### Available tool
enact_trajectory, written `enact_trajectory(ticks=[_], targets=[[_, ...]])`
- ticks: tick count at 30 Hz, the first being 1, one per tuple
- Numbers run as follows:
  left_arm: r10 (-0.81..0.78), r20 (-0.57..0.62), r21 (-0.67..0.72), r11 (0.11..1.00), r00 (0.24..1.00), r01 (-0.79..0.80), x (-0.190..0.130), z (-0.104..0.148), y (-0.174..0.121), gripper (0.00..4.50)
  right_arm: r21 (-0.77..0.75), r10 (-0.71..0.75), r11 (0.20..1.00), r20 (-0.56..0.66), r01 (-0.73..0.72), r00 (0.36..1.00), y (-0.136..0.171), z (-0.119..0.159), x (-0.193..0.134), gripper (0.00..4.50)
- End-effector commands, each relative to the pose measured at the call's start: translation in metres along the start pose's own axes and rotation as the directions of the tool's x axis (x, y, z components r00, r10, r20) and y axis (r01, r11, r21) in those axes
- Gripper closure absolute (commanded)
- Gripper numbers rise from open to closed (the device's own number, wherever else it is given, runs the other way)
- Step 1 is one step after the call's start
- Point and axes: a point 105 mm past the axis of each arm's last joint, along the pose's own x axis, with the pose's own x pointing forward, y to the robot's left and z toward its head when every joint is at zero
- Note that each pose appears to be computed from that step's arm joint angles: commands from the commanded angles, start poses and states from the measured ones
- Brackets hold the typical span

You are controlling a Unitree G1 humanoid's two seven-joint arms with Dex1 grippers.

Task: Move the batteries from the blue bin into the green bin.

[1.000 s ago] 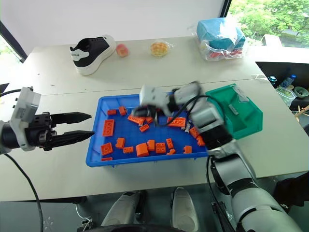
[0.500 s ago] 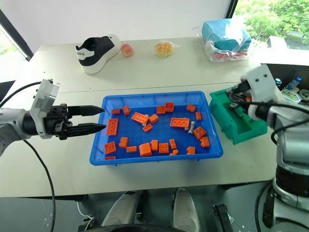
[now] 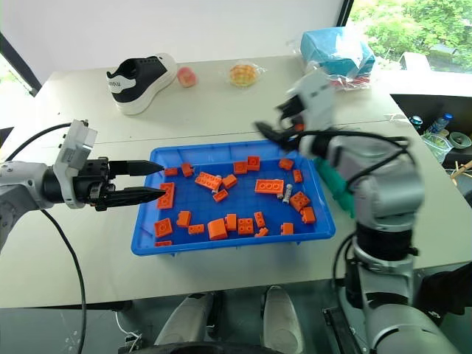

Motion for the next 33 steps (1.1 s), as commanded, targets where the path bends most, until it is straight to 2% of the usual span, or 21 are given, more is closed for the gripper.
enact_trajectory(ticks=[1,3,7,14,17,19,20,22,23,33], targets=[[0.030,-0.005,0.053,0.998,1.000,-0.030,-0.010,0.010,-0.007,1.36,-0.046,0.101,0.994,-0.021,-0.102,0.995,0.025,-0.010,0.028,0.68],[0.046,-0.012,0.050,0.998,0.999,-0.045,-0.014,0.009,-0.010,1.36,-0.083,0.140,0.986,-0.066,-0.145,0.988,0.035,-0.022,0.043,0.03],[0.074,-0.013,0.047,0.996,0.997,-0.073,-0.019,0.009,-0.014,1.36,-0.121,0.191,0.971,-0.127,-0.206,0.973,0.047,-0.041,0.057,0.03],[0.098,-0.006,0.038,0.995,0.995,-0.098,-0.020,0.006,-0.020,1.36,-0.135,0.218,0.960,-0.180,-0.243,0.959,0.049,-0.064,0.066,0.03],[0.100,-0.005,0.035,0.994,0.995,-0.100,-0.019,0.006,-0.021,1.36,-0.122,0.210,0.965,-0.169,-0.232,0.963,0.047,-0.067,0.068,0.84],[0.104,-0.004,0.033,0.994,0.995,-0.103,-0.020,0.006,-0.021,1.36,-0.119,0.222,0.963,-0.158,-0.241,0.962,0.048,-0.065,0.069,1.74],[0.105,-0.005,0.033,0.994,0.994,-0.105,-0.020,0.006,-0.021,1.36,-0.117,0.228,0.962,-0.150,-0.247,0.962,0.050,-0.064,0.069,2.40],[0.107,-0.007,0.032,0.994,0.994,-0.107,-0.021,0.006,-0.020,1.36,-0.104,0.245,0.961,-0.125,-0.258,0.961,0.054,-0.058,0.069,3.43],[0.107,-0.007,0.033,0.994,0.994,-0.107,-0.021,0.006,-0.019,1.36,-0.096,0.254,0.960,-0.110,-0.265,0.961,0.057,-0.054,0.070,3.77],[0.087,0.006,0.038,0.995,0.996,-0.087,-0.017,0.011,-0.015,1.36,-0.110,0.323,0.936,-0.108,-0.334,0.940,0.091,-0.052,0.102,3.77]])
